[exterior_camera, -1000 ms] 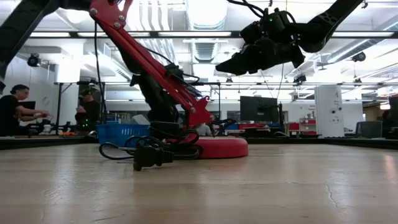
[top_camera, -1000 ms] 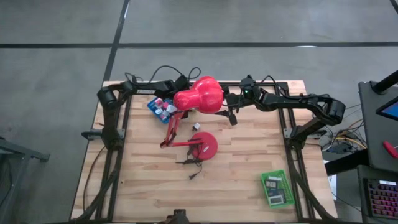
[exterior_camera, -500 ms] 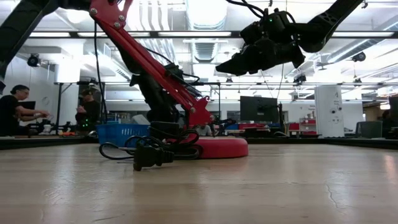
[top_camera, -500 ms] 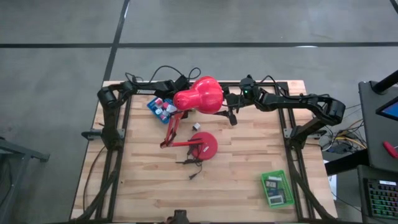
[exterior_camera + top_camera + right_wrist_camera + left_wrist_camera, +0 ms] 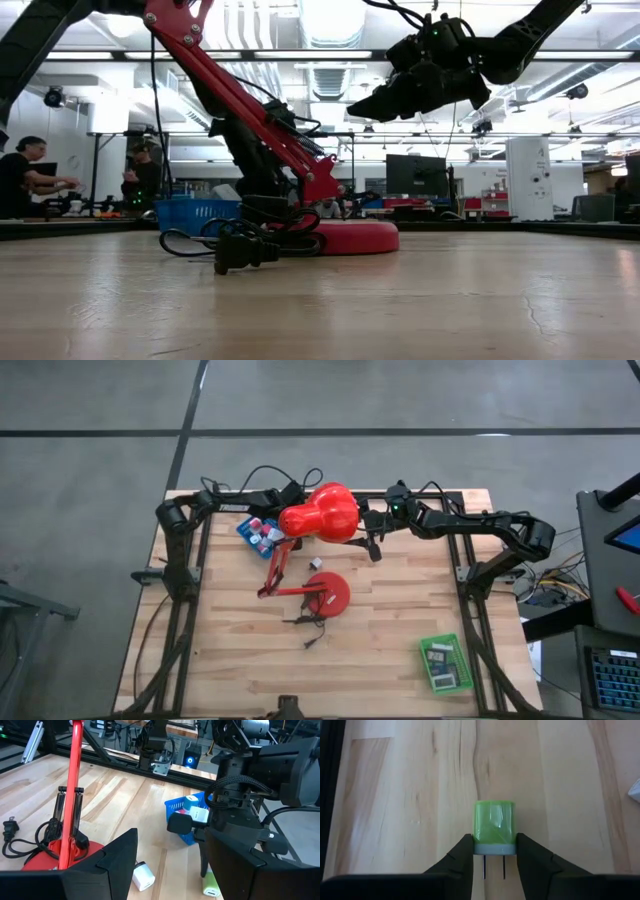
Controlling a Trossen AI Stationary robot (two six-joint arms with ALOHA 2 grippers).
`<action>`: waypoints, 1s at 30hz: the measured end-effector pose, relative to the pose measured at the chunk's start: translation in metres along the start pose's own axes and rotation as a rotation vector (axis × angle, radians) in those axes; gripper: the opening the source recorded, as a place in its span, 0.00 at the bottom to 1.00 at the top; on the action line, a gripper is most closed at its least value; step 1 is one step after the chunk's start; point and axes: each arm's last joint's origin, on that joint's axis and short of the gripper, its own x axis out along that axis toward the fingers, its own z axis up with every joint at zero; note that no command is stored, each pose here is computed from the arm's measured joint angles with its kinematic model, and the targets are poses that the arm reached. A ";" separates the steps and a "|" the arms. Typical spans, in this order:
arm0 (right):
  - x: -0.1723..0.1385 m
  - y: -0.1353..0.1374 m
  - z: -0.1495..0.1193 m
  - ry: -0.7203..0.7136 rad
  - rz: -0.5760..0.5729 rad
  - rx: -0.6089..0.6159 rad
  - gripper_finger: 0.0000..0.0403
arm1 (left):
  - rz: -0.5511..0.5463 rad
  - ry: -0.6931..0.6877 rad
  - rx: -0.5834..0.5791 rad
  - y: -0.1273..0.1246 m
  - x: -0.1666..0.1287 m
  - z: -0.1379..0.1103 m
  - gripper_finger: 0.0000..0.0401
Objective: Pick & Place Office items
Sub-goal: Put the green charger adapter into the blue bin
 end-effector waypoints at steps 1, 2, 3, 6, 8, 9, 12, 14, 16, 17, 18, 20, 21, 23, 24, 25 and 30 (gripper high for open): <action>0.000 0.000 0.000 0.001 0.000 0.000 0.56 | 0.001 0.002 0.000 0.000 0.000 0.000 0.28; 0.000 0.000 0.000 0.001 0.000 0.000 0.56 | 0.002 0.002 -0.001 0.000 0.000 0.000 0.28; 0.000 0.000 0.000 0.001 0.000 0.000 0.56 | 0.002 0.002 -0.003 0.000 0.000 0.000 0.28; 0.000 0.000 0.000 0.003 0.001 0.003 0.56 | 0.004 0.000 -0.011 0.000 0.000 0.000 0.28; 0.000 0.000 0.000 0.004 0.001 0.003 0.56 | 0.014 -0.008 -0.013 0.001 -0.001 0.001 0.28; 0.000 0.000 0.000 0.004 0.001 0.004 0.56 | 0.019 -0.015 -0.014 0.001 -0.001 0.001 0.28; 0.000 0.000 0.000 0.004 0.001 0.006 0.56 | 0.034 -0.063 -0.020 0.003 -0.005 0.006 0.28; 0.000 0.000 0.000 0.004 0.001 0.007 0.56 | 0.050 -0.101 -0.018 0.004 -0.011 0.010 0.28; 0.000 0.000 0.000 0.004 0.000 0.006 0.56 | 0.066 -0.139 -0.009 0.004 -0.016 0.011 0.28; 0.000 0.000 0.000 0.004 0.001 0.006 0.56 | 0.069 -0.157 -0.008 0.004 -0.018 0.011 0.28; 0.000 0.000 0.000 0.004 0.000 0.006 0.56 | 0.071 -0.177 -0.004 0.002 -0.022 0.009 0.28; 0.000 0.000 0.000 0.004 0.001 0.007 0.56 | 0.082 -0.240 -0.005 0.001 -0.031 0.008 0.28; 0.000 0.000 0.000 0.004 0.001 0.007 0.56 | 0.087 -0.273 -0.009 -0.001 -0.036 0.007 0.28; 0.000 0.000 0.000 0.004 0.001 0.006 0.56 | 0.102 -0.321 -0.022 -0.004 -0.045 0.000 0.28; 0.000 0.000 0.000 0.003 0.001 0.005 0.56 | 0.116 -0.341 -0.027 -0.006 -0.050 -0.004 0.28; 0.000 0.000 0.000 0.004 0.002 0.004 0.56 | 0.127 -0.357 -0.034 -0.009 -0.055 -0.008 0.28; 0.000 0.000 -0.001 0.003 0.002 0.003 0.56 | 0.206 -0.482 -0.062 -0.023 -0.088 -0.026 0.28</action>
